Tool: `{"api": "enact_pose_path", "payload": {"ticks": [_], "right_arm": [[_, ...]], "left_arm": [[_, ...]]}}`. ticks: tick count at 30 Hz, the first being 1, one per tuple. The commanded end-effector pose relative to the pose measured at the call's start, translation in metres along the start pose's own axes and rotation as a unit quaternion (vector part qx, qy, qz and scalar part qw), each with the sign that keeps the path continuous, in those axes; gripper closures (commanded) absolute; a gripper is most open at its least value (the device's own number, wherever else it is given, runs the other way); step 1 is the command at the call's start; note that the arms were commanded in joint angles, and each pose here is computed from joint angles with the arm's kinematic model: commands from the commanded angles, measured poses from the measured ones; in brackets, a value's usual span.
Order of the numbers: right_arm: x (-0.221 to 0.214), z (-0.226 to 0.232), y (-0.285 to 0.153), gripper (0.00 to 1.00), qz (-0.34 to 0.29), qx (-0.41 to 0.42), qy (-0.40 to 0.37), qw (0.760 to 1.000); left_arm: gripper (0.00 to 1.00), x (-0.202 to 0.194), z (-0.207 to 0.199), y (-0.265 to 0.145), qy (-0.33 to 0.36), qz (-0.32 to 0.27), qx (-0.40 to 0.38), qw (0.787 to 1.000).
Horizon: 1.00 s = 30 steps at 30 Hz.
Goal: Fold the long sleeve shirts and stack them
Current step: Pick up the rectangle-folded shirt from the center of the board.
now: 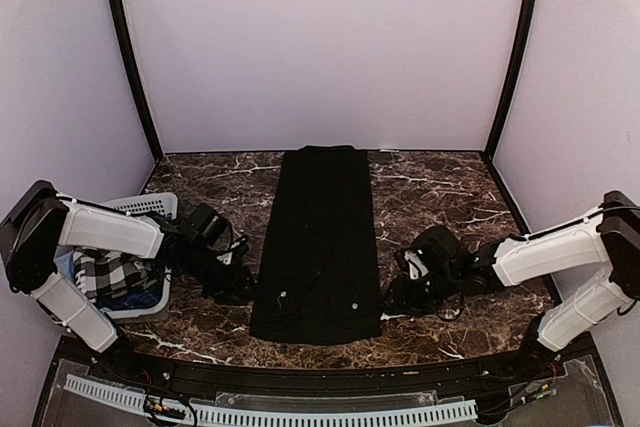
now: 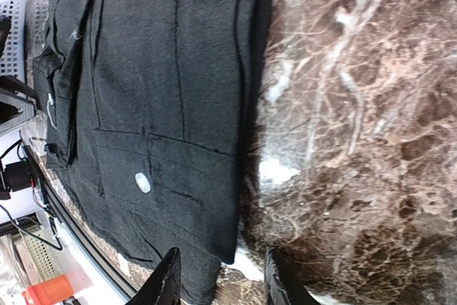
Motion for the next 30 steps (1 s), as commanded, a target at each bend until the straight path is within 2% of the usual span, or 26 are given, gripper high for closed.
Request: {"api": "enact_pose_path", "payload": {"ticks": [1, 8, 18, 23, 30], "right_arm": [[-0.013, -0.013, 0.008, 0.64, 0.026, -0.002, 0.014, 1.000], [-0.021, -0.018, 0.017, 0.68, 0.042, 0.014, 0.021, 0.999], [-0.021, -0.014, 0.024, 0.74, 0.046, 0.031, 0.032, 0.998], [-0.014, -0.011, 0.022, 0.83, 0.034, 0.026, 0.030, 0.999], [0.000, 0.001, 0.013, 0.99, 0.007, 0.028, 0.015, 0.999]], "left_arm": [[0.59, -0.008, 0.007, 0.010, -0.013, 0.013, 0.019, 1.000], [0.66, -0.016, 0.012, 0.022, -0.021, 0.027, 0.041, 0.999], [0.83, -0.015, -0.003, 0.026, -0.021, 0.032, 0.011, 0.999], [0.94, -0.014, -0.011, 0.023, -0.013, 0.031, -0.005, 0.999], [0.99, -0.014, -0.022, 0.012, 0.003, 0.023, -0.023, 0.999]]}}
Point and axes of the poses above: each gripper's point midway between its finger pads, its own y axis out along the fingers, its own z axis along the line the jaws close on, x = y × z, the point moved 2 cm from there along -y, back along the fingers, and after that the axes turned 2 degrees about y, right-handed, at the moved point
